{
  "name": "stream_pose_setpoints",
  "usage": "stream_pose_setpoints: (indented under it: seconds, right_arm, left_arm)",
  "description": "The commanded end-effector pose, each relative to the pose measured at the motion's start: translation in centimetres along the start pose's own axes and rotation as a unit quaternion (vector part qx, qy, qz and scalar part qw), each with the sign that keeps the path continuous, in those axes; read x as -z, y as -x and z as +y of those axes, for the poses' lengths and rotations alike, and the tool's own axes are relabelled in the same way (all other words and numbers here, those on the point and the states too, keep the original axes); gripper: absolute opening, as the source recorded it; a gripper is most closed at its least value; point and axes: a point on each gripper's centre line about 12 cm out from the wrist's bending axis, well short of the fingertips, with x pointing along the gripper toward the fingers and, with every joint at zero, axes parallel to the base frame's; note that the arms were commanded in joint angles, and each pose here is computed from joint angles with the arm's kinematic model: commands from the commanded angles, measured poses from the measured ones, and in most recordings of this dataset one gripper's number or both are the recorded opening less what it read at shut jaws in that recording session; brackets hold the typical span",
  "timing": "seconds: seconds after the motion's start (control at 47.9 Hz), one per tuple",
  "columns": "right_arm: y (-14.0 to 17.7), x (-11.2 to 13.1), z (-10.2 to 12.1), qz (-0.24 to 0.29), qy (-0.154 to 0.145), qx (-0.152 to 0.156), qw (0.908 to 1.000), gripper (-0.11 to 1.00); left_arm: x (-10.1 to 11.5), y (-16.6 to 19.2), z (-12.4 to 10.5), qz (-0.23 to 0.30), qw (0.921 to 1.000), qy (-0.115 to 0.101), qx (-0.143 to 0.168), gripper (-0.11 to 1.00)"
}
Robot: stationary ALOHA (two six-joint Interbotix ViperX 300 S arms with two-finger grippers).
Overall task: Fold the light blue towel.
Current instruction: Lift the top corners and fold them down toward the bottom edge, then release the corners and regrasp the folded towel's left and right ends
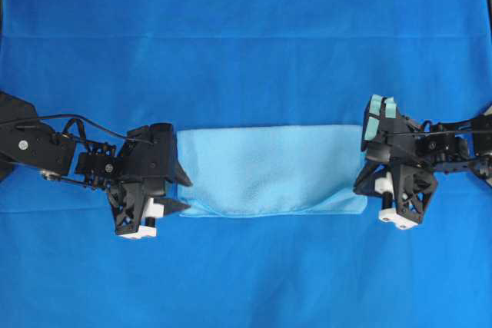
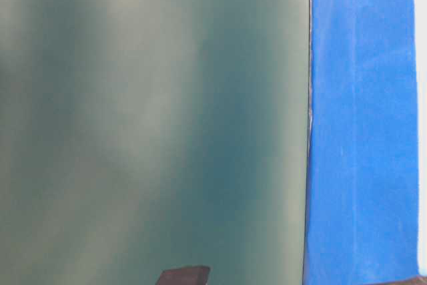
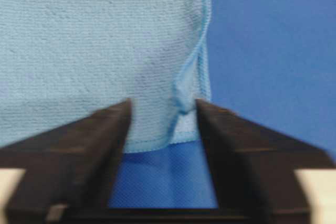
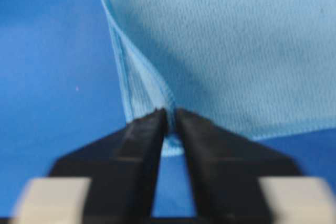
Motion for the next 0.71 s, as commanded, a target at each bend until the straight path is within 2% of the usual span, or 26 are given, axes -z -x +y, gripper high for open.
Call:
stream_pose_setpoints:
  seconds: [0.0,0.063,0.125,0.25,0.48,0.688]
  right_arm:
    - [0.5,-0.3,0.7,-0.008,0.007,-0.01,0.9999,0.38]
    - [0.7,-0.5,0.8,-0.013,0.014,-0.012,0.9997,0.56]
    - [1.1,-0.7,0.9,-0.023,0.025,-0.015,0.9993,0.66]
    - [2.0,-1.5,0.3,-0.046,0.04,-0.009,0.9981,0.61]
    - [2.5,-3.5,-3.9,-0.07,0.022,0.049,0.9961,0.62]
    - [2.0,-3.7,-6.3,-0.06,0.022,0.085,0.9944,0.62]
  left_arm:
    - [-1.5,0.7,-0.2,-0.021,0.9998,-0.003,0.004,0.6]
    - [-2.0,1.4,-0.3,-0.027,0.9996,-0.007,0.005,0.7]
    - [-2.4,2.0,0.0,-0.032,0.9995,-0.009,0.001,0.71]
    - [-3.1,2.9,1.5,-0.04,0.999,-0.01,-0.016,0.7]
    - [-3.9,2.8,5.5,-0.045,0.997,-0.007,-0.062,0.7]
    - [-3.1,2.3,7.7,-0.03,0.9959,0.004,-0.086,0.7]
